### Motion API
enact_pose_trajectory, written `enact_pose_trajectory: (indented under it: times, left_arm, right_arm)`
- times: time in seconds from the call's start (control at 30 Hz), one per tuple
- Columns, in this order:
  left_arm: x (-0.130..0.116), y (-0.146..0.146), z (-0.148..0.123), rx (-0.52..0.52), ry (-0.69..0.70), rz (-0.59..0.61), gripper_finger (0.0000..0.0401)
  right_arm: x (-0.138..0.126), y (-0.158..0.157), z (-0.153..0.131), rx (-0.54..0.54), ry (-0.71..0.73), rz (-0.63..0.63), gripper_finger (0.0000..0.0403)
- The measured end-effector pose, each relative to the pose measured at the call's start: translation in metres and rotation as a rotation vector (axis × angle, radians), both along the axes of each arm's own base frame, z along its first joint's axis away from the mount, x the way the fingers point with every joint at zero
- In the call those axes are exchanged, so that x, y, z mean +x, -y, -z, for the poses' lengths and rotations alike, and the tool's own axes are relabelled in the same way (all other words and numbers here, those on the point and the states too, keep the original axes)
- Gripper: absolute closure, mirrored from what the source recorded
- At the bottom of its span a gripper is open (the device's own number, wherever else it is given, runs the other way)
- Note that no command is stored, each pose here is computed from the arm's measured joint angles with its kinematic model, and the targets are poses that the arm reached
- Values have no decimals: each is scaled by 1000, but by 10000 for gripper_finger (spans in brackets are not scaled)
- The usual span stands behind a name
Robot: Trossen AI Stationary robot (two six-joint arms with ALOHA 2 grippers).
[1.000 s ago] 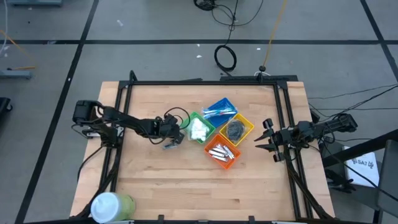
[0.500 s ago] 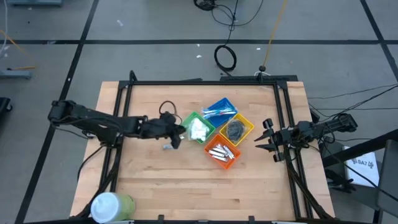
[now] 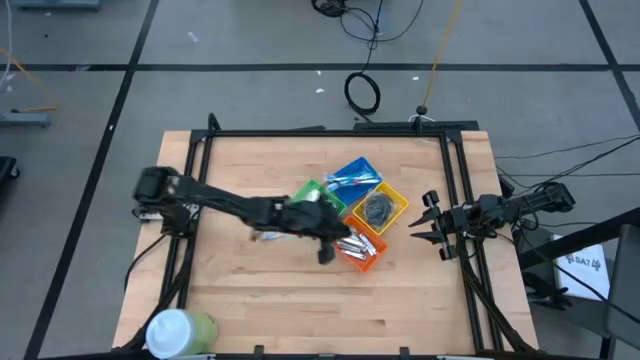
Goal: Pick & Place Travel size toiletries
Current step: Put the silver nail cutter into the orange bin
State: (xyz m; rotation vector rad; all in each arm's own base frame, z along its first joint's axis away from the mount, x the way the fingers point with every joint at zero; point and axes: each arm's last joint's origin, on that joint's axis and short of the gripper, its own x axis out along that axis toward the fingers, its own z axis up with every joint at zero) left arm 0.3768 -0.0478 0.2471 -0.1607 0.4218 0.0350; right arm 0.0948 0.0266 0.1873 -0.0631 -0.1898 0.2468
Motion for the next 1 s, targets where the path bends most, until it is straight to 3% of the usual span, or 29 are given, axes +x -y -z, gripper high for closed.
enact_pose_trajectory:
  times: [0.13, 0.3, 1.0]
  left_arm:
    - [37, 2, 24, -5, -82, 71, 368]
    - [59, 0, 55, -11, -204, 58, 337]
    - [62, -8, 58, -20, -236, 33, 318]
  right_arm:
    - [0, 0, 0, 0, -1, 0, 312]
    - [0, 0, 0, 1, 2, 0, 312]
    - [0, 0, 0, 0, 1, 0, 312]
